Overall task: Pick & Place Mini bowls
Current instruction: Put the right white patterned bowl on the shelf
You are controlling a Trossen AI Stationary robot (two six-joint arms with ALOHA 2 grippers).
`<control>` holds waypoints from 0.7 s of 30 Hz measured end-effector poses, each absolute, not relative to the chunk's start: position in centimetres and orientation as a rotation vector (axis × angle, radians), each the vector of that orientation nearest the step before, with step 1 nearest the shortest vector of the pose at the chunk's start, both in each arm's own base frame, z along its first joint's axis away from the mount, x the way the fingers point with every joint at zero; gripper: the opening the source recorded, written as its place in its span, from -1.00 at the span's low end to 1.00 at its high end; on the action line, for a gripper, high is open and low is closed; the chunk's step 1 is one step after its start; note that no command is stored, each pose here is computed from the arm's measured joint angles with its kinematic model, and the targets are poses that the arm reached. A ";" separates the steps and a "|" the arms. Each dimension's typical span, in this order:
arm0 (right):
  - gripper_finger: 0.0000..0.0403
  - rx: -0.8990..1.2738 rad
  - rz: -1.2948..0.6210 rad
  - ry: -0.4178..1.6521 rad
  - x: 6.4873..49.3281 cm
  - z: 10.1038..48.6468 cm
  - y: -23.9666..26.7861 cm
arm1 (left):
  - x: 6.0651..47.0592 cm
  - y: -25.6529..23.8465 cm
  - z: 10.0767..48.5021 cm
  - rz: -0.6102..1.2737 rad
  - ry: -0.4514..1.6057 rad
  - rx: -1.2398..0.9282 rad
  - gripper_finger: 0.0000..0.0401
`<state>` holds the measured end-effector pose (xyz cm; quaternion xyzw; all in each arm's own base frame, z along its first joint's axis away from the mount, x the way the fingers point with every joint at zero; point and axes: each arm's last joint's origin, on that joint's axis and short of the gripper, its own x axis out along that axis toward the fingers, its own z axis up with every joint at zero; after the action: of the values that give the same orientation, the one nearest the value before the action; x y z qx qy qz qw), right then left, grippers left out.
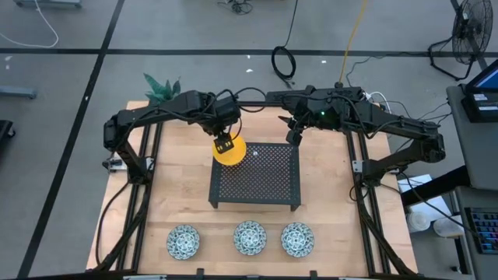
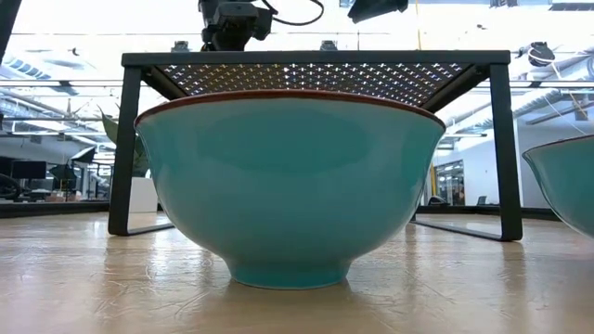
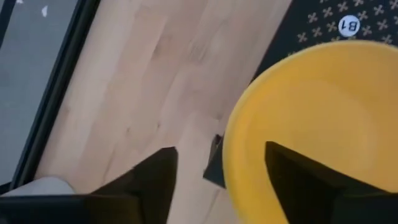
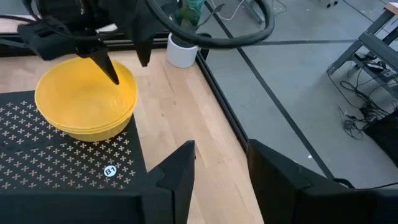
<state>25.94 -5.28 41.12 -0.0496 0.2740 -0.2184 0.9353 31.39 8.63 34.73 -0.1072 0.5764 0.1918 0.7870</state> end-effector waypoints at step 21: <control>-0.33 0.107 0.208 0.489 24.1 42.7 0.1 | 16.4 1.8 47.1 0.332 0.567 -0.076 0.71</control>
<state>24.13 0.13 42.66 0.0528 0.2413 0.1028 0.9635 16.44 1.83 47.12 -0.0372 0.2784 0.1631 0.9458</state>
